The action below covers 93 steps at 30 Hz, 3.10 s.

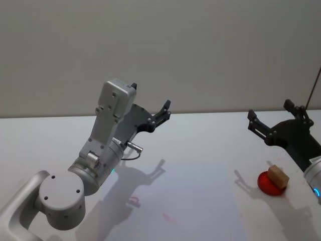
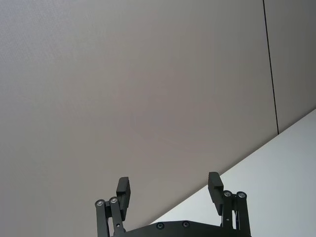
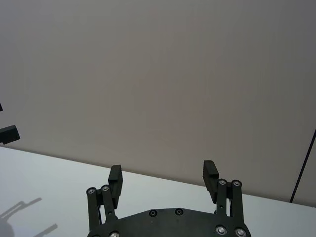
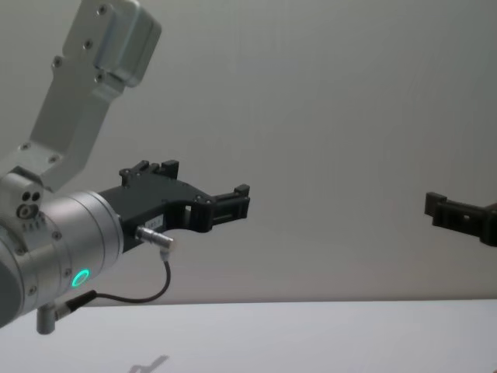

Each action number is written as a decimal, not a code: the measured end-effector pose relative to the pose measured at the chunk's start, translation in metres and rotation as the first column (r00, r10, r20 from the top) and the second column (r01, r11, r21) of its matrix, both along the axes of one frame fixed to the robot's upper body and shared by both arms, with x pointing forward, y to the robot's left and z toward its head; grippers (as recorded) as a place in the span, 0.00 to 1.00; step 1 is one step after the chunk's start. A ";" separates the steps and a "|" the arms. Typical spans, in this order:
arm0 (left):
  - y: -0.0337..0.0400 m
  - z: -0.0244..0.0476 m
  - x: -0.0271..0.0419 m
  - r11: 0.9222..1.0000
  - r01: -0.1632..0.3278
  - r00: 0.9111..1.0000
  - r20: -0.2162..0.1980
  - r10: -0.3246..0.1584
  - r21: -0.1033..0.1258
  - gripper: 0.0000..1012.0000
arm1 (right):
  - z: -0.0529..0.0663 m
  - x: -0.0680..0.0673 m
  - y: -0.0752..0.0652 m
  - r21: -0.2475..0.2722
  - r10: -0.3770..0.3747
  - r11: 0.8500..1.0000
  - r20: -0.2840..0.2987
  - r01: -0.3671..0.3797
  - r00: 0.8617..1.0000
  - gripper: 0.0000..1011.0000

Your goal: Use the one hand to pick up the stamp and affix it onto the A4 paper.

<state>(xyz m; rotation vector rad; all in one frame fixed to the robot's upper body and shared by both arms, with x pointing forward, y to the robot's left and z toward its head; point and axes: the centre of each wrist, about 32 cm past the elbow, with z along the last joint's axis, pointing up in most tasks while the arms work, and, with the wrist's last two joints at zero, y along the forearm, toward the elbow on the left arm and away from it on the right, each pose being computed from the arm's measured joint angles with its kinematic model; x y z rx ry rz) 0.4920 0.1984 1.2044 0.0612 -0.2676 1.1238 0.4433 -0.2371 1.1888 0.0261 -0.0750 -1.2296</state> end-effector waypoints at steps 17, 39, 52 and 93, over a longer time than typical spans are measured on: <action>0.0000 0.0000 0.0000 1.000 0.000 1.000 0.000 0.000 0.000 0.99 | 0.000 0.000 0.000 0.000 0.000 1.000 0.000 0.000 1.000 0.99; 0.0000 0.0000 0.0000 1.000 0.000 1.000 0.000 0.000 0.000 0.99 | -0.001 0.002 -0.022 -0.015 0.047 0.999 -0.001 -0.047 0.999 0.99; 0.0000 0.0000 0.0000 1.000 0.000 1.000 0.000 0.000 0.000 0.99 | -0.010 -0.011 -0.056 -0.048 0.067 0.996 -0.066 -0.070 0.996 0.99; 0.0000 0.0000 0.0000 1.000 0.000 1.000 0.000 0.000 0.000 0.99 | -0.037 -0.017 -0.091 -0.119 0.068 0.988 -0.245 -0.100 0.967 0.99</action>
